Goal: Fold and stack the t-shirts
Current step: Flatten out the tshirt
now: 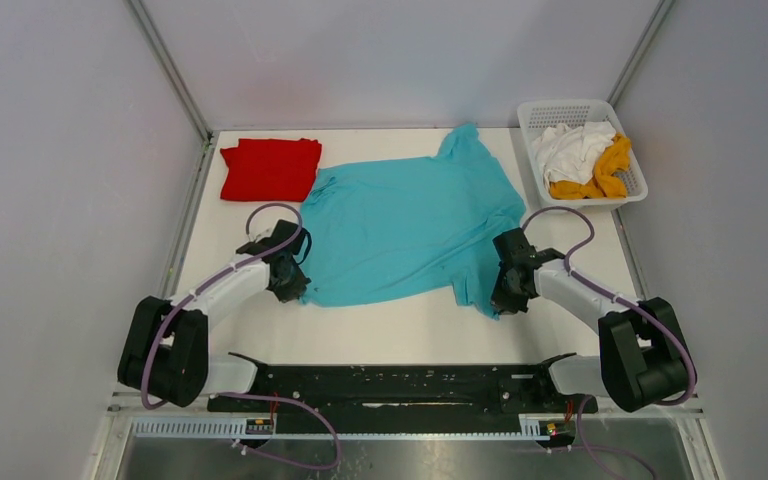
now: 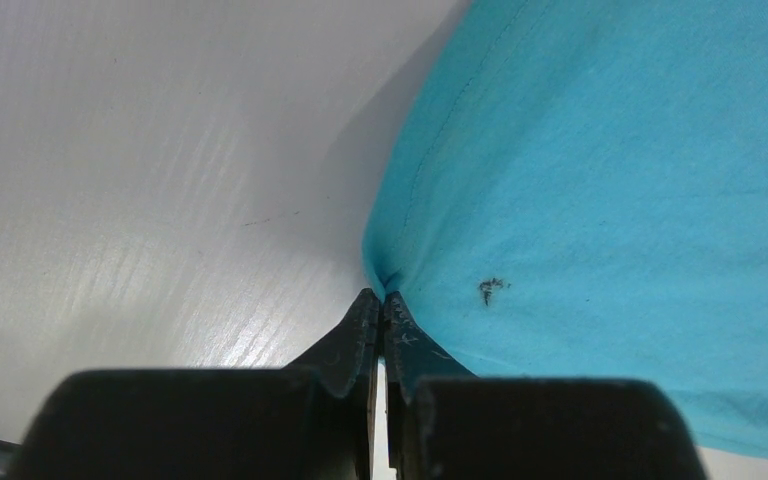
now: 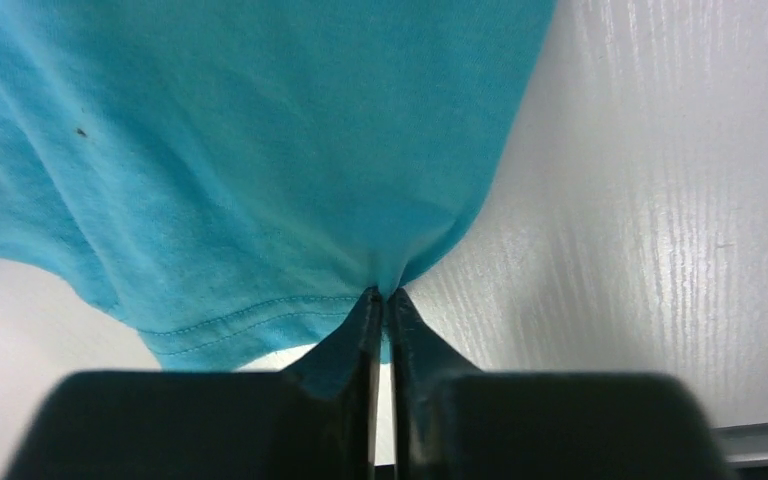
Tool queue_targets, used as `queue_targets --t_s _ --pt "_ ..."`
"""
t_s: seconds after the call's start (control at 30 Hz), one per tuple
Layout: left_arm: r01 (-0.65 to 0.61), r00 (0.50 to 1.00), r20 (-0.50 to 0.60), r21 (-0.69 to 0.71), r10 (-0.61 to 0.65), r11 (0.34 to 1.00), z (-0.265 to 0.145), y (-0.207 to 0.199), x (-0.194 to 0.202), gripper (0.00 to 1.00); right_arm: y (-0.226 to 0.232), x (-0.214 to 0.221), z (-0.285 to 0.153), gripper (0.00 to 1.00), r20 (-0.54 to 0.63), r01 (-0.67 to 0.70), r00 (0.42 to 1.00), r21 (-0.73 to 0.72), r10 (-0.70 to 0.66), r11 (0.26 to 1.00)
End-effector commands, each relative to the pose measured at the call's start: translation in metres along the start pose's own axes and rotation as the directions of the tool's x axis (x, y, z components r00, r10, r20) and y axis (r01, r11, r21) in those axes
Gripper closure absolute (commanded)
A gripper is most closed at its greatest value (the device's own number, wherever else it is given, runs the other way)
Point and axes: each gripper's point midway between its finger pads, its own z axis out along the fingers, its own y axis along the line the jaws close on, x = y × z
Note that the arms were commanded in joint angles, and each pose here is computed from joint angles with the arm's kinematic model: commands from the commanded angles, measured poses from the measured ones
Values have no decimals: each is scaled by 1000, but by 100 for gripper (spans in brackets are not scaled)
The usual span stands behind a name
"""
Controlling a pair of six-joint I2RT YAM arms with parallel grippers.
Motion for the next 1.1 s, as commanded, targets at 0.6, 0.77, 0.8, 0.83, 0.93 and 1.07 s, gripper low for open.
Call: queue_targets --t_s 0.6,0.77,0.8,0.83,0.93,1.07 --pt "-137 840 465 680 -279 721 -304 -68 -122 100 -23 -143 -313 100 838 11 510 -230 192 973" --pt "-218 750 535 755 -389 618 -402 -50 -137 100 -55 -136 -412 100 912 29 298 -304 282 952" --pt "-239 734 545 766 -405 597 -420 -46 -138 100 -61 -132 -430 100 917 40 260 -323 302 946" --pt "-263 716 555 777 -424 573 -439 -40 -137 100 -66 -129 -448 100 921 54 224 -337 318 940" --pt "-327 666 576 797 -474 508 -489 -22 -134 100 -76 -114 -492 100 926 129 143 -367 349 921" --pt "-403 619 590 805 -518 436 -539 2 -122 100 -89 -88 -535 100 928 234 69 -371 366 899"
